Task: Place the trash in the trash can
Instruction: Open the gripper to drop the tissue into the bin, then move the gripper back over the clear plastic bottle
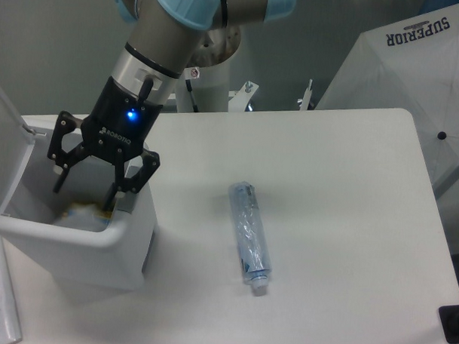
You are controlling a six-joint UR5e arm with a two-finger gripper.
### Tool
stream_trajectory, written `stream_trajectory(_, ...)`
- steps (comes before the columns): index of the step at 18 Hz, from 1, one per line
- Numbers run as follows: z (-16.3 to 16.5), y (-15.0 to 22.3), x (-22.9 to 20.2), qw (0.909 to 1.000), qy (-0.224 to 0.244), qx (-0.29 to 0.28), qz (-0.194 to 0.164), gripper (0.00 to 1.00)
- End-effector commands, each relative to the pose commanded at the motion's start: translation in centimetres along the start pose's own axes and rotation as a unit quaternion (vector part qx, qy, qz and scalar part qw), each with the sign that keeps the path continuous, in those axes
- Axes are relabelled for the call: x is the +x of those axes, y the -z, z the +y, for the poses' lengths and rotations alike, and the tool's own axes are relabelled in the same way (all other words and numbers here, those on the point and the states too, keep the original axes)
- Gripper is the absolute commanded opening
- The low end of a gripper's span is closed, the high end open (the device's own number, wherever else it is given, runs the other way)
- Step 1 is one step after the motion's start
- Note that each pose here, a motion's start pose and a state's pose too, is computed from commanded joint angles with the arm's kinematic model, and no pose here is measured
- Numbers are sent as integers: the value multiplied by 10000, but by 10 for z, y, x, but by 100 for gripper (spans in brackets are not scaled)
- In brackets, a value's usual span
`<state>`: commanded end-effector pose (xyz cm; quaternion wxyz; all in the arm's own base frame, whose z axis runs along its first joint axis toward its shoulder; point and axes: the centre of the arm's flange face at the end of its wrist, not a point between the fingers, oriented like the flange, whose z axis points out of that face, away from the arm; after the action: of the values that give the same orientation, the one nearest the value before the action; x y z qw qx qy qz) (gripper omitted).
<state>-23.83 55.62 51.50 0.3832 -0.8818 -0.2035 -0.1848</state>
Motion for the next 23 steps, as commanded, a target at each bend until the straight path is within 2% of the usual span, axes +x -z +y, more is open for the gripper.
stream_trajectory(5, -24, 36, -52, 9987, 205, 355, -300, 100)
stream_trajectory(8, -31, 28, -95, 9984, 233, 319, -416, 100)
stream_trajectory(11, -39, -5, -137, 9985, 311, 141, -439, 100)
stream_trajectory(15, -44, -28, -180, 9977, 473, 43, -485, 100)
stream_trajectory(18, -42, -24, -222, 9961, 643, 64, -603, 100)
stream_trajectory(23, -30, -27, -266, 9964, 496, -54, -689, 100)
